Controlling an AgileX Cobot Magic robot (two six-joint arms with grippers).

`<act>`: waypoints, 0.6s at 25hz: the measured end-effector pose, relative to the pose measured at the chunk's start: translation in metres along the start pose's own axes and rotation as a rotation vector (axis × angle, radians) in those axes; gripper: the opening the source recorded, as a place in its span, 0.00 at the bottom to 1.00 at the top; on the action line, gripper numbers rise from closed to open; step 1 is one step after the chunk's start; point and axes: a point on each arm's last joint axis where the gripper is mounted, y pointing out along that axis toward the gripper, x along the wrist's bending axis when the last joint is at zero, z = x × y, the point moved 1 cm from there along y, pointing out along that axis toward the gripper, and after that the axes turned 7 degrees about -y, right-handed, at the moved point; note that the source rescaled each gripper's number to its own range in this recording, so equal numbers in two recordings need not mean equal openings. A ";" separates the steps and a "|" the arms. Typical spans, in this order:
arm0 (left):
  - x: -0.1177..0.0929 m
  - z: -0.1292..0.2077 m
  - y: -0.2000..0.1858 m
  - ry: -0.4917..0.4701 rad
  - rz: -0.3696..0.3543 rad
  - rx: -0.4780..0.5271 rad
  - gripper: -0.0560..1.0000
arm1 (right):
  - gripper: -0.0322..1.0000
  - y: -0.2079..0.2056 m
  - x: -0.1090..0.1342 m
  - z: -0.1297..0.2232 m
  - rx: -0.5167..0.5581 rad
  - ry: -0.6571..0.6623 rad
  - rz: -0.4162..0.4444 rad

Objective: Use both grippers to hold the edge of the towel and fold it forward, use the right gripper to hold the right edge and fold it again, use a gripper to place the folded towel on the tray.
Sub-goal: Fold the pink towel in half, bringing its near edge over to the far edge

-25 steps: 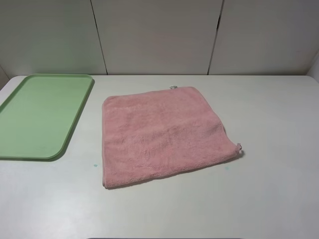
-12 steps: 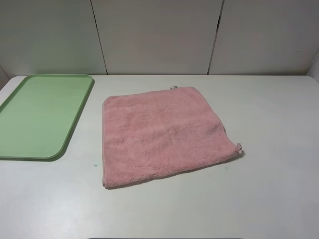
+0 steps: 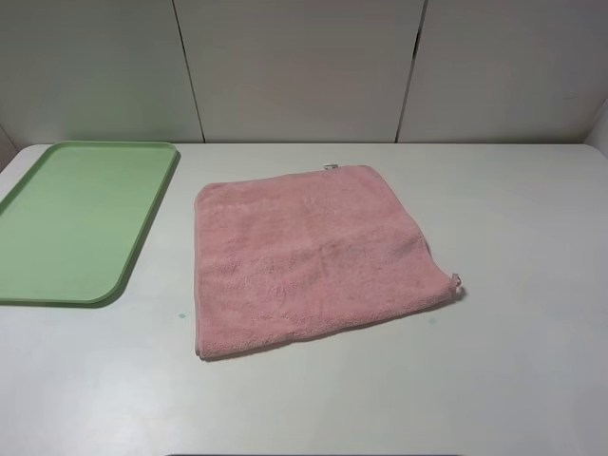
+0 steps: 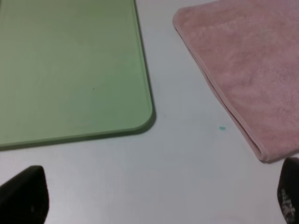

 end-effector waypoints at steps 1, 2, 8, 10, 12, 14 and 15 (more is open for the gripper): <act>0.000 0.000 0.000 0.000 0.000 0.000 0.99 | 1.00 0.000 0.000 0.000 0.000 0.000 0.000; 0.000 0.000 0.000 0.000 0.000 0.000 0.99 | 1.00 0.000 0.000 0.000 0.000 0.000 0.000; 0.000 0.000 0.000 0.000 0.000 0.000 0.99 | 1.00 0.000 0.000 0.000 0.000 0.000 0.000; 0.000 0.000 0.000 0.003 0.000 0.000 0.99 | 1.00 0.000 0.000 0.000 0.000 0.000 0.000; 0.000 -0.002 0.002 0.003 -0.002 0.023 0.99 | 1.00 0.000 0.000 0.000 0.000 0.001 -0.001; 0.000 -0.006 0.006 0.012 -0.004 0.061 0.99 | 1.00 0.002 0.001 -0.001 0.012 0.006 -0.012; 0.000 -0.008 0.008 0.021 -0.005 0.081 0.99 | 1.00 0.004 0.001 -0.002 0.026 0.009 -0.018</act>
